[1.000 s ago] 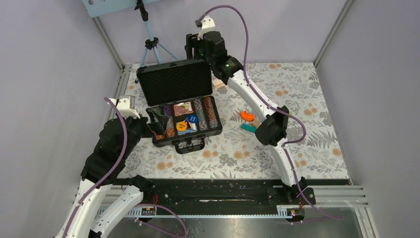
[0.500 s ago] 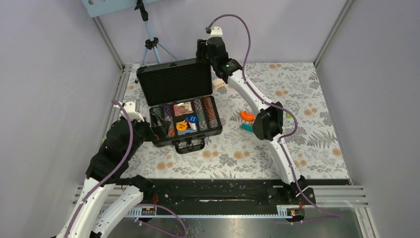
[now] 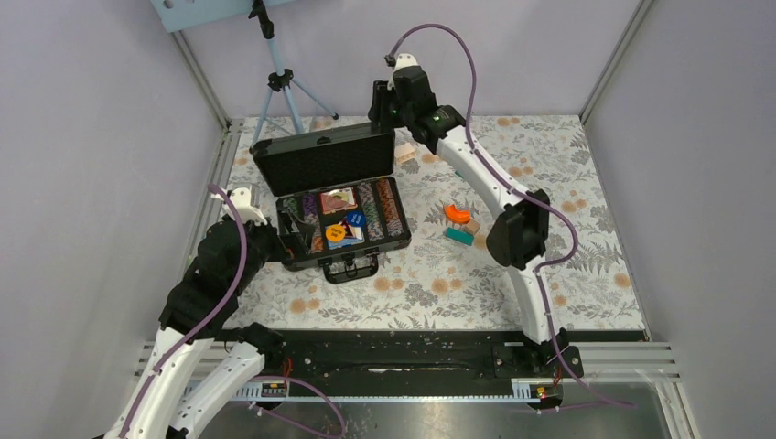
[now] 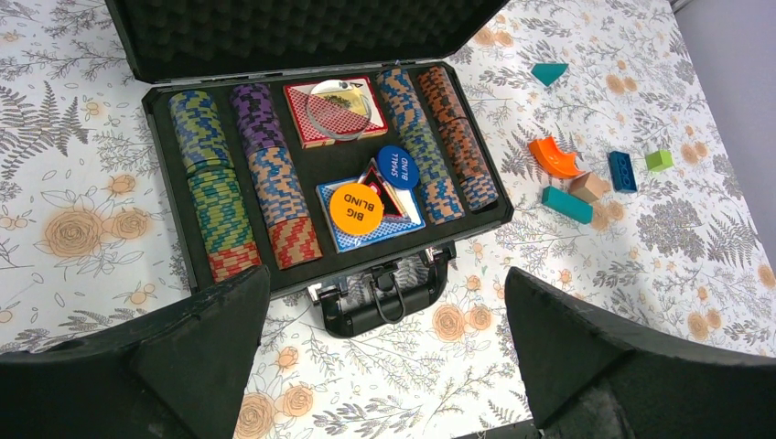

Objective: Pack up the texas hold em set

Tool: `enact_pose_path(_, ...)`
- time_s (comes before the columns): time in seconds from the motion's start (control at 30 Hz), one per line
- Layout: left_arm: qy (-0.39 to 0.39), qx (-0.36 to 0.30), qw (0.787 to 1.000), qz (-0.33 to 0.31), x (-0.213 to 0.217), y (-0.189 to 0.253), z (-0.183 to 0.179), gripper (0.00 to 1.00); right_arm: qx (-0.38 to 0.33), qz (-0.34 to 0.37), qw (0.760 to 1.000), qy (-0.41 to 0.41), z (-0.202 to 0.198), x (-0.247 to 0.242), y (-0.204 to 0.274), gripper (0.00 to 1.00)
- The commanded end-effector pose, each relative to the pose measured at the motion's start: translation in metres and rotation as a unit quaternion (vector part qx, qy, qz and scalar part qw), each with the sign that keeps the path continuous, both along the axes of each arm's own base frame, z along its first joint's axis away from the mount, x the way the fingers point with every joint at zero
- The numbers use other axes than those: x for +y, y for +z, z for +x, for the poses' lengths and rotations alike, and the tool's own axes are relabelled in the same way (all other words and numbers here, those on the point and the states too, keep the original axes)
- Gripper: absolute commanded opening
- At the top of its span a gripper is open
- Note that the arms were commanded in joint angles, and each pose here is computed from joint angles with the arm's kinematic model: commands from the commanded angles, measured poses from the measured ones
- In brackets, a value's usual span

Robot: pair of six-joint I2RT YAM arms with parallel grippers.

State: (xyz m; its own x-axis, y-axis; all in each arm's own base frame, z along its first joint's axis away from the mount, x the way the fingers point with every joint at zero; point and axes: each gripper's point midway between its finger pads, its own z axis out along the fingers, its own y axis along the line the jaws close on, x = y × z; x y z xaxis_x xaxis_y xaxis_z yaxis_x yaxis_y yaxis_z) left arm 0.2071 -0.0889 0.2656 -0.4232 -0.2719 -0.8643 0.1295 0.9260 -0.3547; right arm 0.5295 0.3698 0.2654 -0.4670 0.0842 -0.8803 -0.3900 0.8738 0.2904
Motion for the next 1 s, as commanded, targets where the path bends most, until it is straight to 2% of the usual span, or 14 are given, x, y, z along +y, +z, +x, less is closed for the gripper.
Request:
enact_pose_path(0.0,0.014,-0.016,1.0,-0.008,0.005,0.016,0.001,0.99,0.068,0.012,0.996,0.06,-0.053,0.004,0.004,0.49)
enact_pose_path(0.23,0.024,-0.019,0.999,-0.018,0.009,0.021,-0.004,0.99,0.091,-0.025,0.992,0.088,-0.1,0.0,-0.016,0.5)
enact_pose_path(0.47,0.02,-0.027,0.999,-0.024,0.011,0.028,-0.012,0.99,0.049,0.012,0.997,0.055,-0.131,-0.033,0.009,0.51)
enact_pose_path(0.67,0.022,-0.025,0.999,-0.027,0.012,0.029,-0.014,0.99,0.061,0.018,0.997,0.041,-0.158,-0.056,0.01,0.52)
enact_pose_path(0.8,0.02,-0.001,0.999,-0.027,0.008,0.019,-0.013,0.99,0.084,0.0,0.996,0.021,-0.176,-0.077,0.003,0.61)
enact_pose_path(0.97,0.023,0.038,0.999,-0.028,0.003,0.001,-0.009,0.99,0.093,-0.069,0.993,0.0,-0.19,-0.11,-0.011,0.78)
